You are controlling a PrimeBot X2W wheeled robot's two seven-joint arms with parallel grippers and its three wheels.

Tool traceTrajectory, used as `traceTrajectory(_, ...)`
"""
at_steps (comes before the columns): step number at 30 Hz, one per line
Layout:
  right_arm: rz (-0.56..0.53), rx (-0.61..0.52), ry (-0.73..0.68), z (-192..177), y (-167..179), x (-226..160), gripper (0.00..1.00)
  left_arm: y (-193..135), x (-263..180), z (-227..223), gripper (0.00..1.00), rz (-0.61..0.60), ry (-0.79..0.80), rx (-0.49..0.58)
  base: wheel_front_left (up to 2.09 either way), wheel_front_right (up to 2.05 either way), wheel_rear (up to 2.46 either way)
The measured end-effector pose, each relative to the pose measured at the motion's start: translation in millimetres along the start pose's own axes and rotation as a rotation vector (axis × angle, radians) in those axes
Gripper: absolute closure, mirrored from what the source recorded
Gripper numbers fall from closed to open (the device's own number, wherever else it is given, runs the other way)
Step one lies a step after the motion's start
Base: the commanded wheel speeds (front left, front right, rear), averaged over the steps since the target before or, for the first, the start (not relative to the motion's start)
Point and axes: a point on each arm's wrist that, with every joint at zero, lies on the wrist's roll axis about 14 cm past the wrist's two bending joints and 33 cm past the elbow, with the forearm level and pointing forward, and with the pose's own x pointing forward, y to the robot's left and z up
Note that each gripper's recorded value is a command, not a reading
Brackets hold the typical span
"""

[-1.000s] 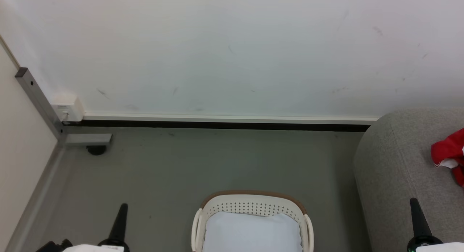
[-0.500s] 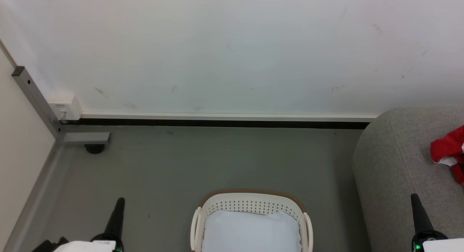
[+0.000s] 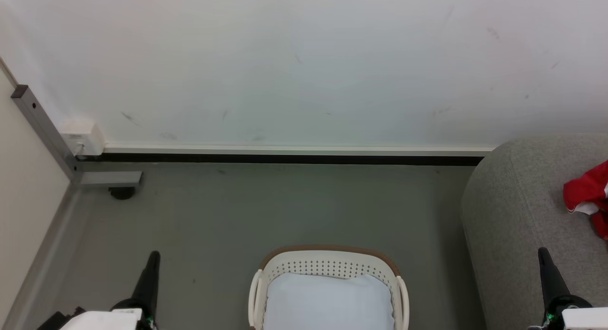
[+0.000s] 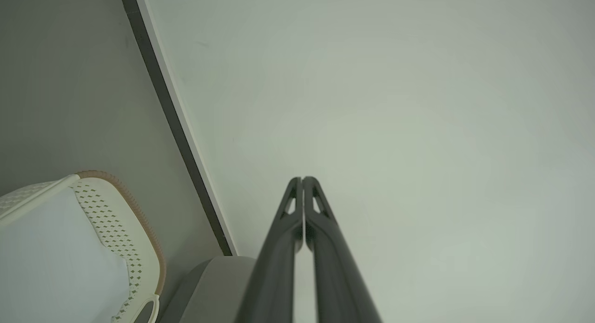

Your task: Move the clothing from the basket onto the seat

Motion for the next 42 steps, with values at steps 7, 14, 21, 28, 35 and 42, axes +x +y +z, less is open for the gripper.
traceTrajectory(7, 0.005, 0.050, 0.002, 0.9, 0.9, 1.4, 1.00, -2.8, 2.6, 1.0, 1.00, -0.014, -0.001, -0.053, 0.00, 0.00, 0.00)
traceTrajectory(14, 0.015, 0.101, 0.004, 1.8, 3.7, 3.9, 1.00, -5.4, 5.3, 1.8, 1.00, -0.025, 0.000, -0.100, 0.00, 0.00, 0.00)
traceTrajectory(21, 0.021, 0.145, 0.005, 3.0, 4.7, 5.1, 1.00, -7.8, 7.7, 3.2, 1.00, -0.037, -0.001, -0.136, 0.00, 0.00, 0.00)
traceTrajectory(28, 0.022, 0.149, 0.004, 3.2, 4.9, 5.2, 1.00, -8.0, 7.8, 3.3, 1.00, -0.038, -0.001, -0.139, 0.00, 0.00, 0.00)
traceTrajectory(35, 0.022, 0.149, 0.004, 3.3, 4.9, 5.2, 1.00, -7.9, 7.8, 3.3, 1.00, -0.038, -0.001, -0.139, 0.00, 0.00, 0.00)
traceTrajectory(42, 0.022, 0.149, 0.004, 3.3, 4.9, 5.2, 1.00, -7.9, 7.8, 3.3, 1.00, -0.038, -0.002, -0.139, 0.00, 0.00, 0.00)
